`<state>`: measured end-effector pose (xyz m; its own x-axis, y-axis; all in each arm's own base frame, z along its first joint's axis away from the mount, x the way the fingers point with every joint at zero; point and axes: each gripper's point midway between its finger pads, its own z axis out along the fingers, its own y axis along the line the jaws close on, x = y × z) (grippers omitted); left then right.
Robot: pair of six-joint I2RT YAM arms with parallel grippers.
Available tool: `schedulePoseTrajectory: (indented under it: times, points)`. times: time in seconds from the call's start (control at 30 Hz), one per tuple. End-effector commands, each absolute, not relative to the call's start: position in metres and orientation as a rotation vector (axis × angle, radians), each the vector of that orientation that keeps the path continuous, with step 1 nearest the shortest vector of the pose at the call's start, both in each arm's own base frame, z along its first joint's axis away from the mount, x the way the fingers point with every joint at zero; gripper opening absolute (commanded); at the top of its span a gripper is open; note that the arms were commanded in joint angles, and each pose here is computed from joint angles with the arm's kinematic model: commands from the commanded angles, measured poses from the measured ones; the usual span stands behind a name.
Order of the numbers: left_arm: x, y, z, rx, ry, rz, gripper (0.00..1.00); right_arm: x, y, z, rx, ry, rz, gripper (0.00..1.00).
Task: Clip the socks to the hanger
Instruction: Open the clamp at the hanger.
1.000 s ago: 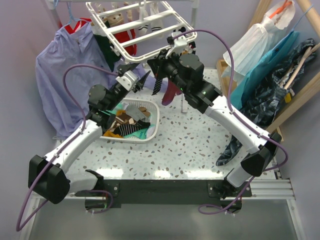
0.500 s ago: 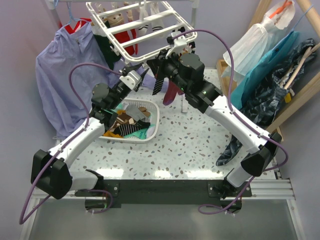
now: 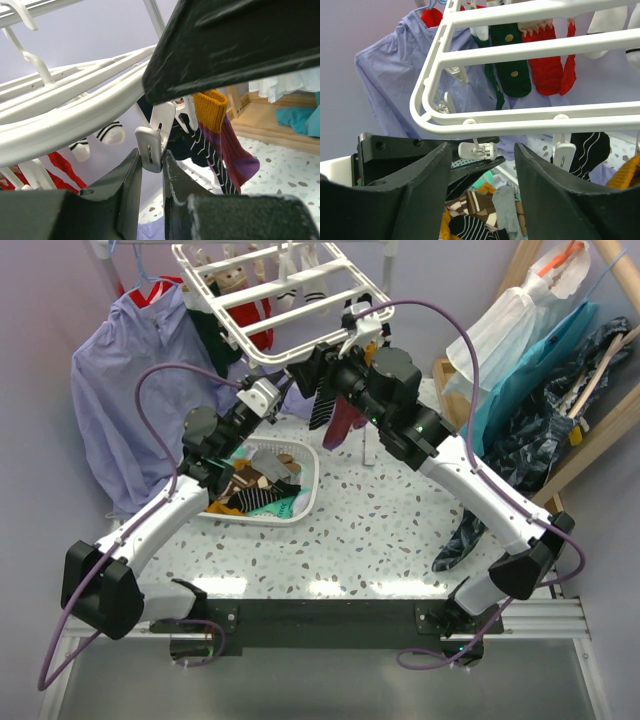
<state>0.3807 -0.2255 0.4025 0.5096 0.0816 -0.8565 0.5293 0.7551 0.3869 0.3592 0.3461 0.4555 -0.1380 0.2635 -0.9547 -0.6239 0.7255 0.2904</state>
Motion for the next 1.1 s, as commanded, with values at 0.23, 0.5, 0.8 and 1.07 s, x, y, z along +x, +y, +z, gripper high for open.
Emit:
schedulePoseTrajectory:
  times: [0.23, 0.5, 0.8, 1.07]
  points:
    - [0.357, -0.22, 0.43, 0.629, 1.006, -0.382, 0.0, 0.341, 0.344, 0.482, -0.367, 1.454, 0.828, 0.63]
    - [0.357, -0.223, 0.429, 0.633, 1.031, -0.404, 0.0, 0.347, 0.358, 0.468, -0.408, 1.482, 0.842, 0.65]
    - [0.358, -0.229, 0.427, 0.631, 1.053, -0.445, 0.0, 0.35, 0.365, 0.462, -0.407, 1.483, 0.84, 0.65]
    - [0.356, -0.232, 0.426, 0.645, 1.063, -0.45, 0.0, 0.359, 0.366, 0.461, -0.401, 1.48, 0.808, 0.57]
